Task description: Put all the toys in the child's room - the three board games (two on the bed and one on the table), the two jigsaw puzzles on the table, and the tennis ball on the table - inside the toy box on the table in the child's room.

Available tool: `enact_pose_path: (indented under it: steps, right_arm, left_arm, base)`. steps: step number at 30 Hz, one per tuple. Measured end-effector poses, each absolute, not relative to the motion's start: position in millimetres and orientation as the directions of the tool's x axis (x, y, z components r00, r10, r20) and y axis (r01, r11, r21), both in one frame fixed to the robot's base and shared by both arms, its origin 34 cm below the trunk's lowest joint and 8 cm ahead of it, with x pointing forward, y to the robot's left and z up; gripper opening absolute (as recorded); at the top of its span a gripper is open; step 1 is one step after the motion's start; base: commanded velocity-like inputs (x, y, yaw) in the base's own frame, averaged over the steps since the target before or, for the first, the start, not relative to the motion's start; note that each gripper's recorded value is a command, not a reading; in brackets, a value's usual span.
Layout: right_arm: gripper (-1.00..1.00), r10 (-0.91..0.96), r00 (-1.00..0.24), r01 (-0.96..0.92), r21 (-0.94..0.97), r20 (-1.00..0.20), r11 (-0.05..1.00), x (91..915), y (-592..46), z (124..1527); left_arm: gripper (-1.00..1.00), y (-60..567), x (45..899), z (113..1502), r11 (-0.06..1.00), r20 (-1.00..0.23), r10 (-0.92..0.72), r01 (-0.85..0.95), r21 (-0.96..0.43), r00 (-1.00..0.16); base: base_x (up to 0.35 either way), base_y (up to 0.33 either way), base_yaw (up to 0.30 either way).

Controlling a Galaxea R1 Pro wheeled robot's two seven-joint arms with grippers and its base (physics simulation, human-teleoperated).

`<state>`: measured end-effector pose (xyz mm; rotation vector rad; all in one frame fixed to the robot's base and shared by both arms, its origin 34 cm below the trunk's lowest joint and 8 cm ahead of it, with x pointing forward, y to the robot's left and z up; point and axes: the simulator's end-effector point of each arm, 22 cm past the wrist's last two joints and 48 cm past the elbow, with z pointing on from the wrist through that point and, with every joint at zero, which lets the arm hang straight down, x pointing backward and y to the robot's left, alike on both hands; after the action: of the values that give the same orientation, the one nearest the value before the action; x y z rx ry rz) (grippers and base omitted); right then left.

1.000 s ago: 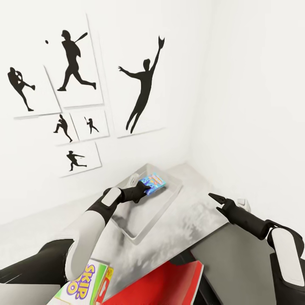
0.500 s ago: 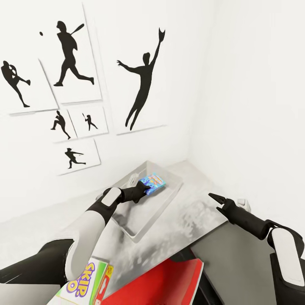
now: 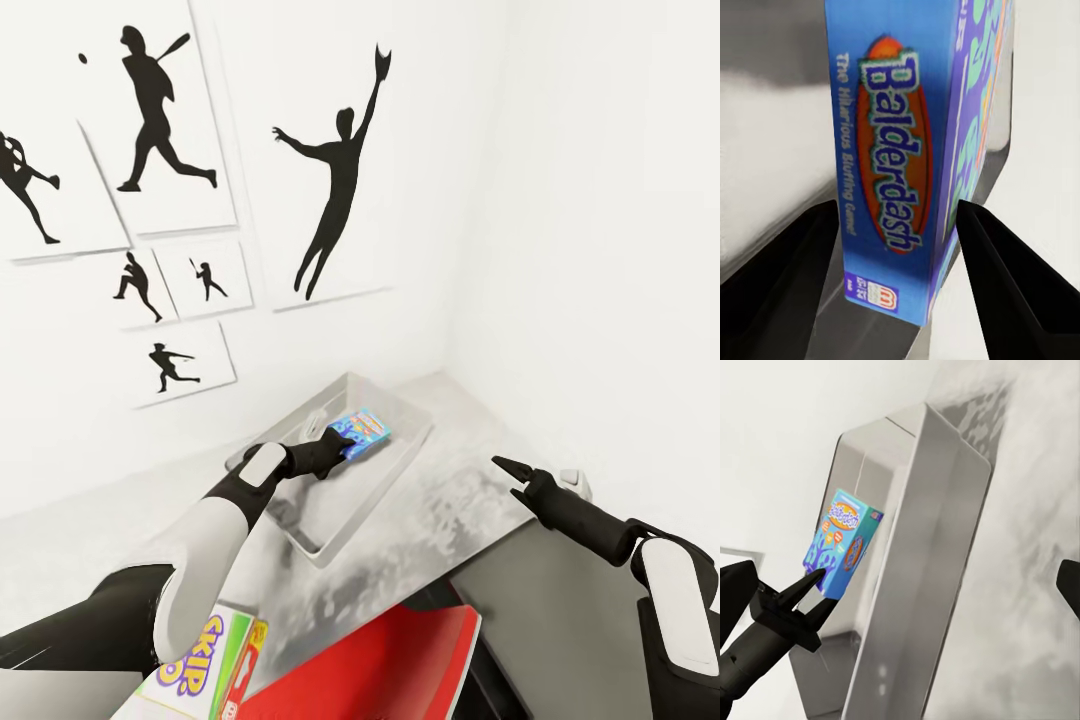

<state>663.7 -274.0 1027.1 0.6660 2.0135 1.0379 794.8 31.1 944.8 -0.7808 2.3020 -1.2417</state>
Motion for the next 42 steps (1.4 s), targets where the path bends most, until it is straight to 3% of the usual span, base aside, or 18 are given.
enact_pose_path:
  steps: [42]
  right_arm:
    - [1.00,0.719,-0.603,0.156,0.833,-0.345,0.531,663,-273,990]
  left_arm:
    - [-1.00,27,795,910,0.406,-0.035,-0.650,-0.308,-0.861,-0.759]
  base:
    - [0.000,0.000,0.000]
